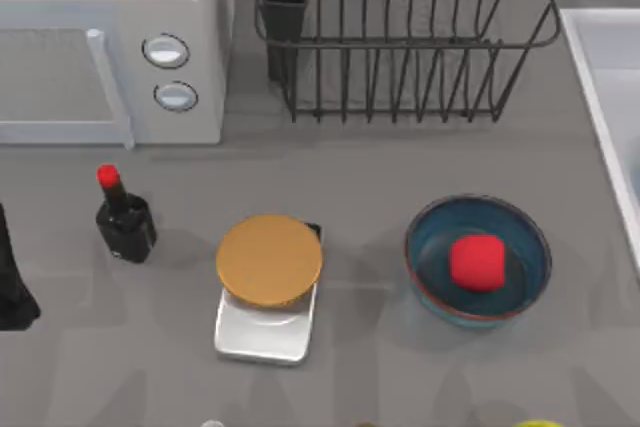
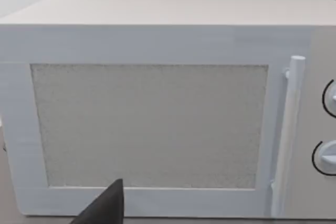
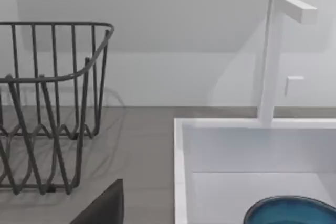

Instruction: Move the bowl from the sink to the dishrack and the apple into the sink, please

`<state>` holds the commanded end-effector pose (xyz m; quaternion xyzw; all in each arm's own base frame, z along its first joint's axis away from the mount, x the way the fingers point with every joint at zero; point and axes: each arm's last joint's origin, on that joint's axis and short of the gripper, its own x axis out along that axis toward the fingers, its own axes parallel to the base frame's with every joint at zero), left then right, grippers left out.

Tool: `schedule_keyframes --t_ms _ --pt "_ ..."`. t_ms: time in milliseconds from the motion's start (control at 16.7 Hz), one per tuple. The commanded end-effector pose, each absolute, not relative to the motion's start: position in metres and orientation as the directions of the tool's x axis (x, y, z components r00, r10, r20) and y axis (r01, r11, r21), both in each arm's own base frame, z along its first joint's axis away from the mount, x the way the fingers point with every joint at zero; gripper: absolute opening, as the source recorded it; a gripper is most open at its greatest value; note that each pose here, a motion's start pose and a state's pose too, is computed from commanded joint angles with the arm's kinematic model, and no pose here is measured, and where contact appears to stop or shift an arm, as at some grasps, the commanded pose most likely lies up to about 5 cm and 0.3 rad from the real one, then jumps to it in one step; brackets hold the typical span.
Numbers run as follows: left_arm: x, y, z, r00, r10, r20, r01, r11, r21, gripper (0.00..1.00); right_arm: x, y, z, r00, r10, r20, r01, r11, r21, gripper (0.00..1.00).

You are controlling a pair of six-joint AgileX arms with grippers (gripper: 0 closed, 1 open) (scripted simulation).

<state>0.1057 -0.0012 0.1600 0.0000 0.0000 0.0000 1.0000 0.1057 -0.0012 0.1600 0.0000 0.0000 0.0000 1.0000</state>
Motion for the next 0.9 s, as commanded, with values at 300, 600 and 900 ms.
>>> schedule_keyframes --t_ms 300,600,900 --pt "0.106 -0.001 0.160 1.000 0.000 0.000 0.000 1.000 0.000 1.00 0.106 -0.002 0.170 0.999 -0.008 -0.034 0.007 1.000 -0.008 1.00" --pt "0.106 -0.001 0.160 1.000 0.000 0.000 0.000 1.000 0.000 1.00 0.120 -0.007 0.218 0.980 -0.045 -0.196 0.036 0.998 -0.046 1.00" --pt "0.106 -0.001 0.160 1.000 0.000 0.000 0.000 1.000 0.000 1.00 0.173 -0.019 0.282 0.897 -0.093 -0.432 0.057 0.994 -0.097 1.00"
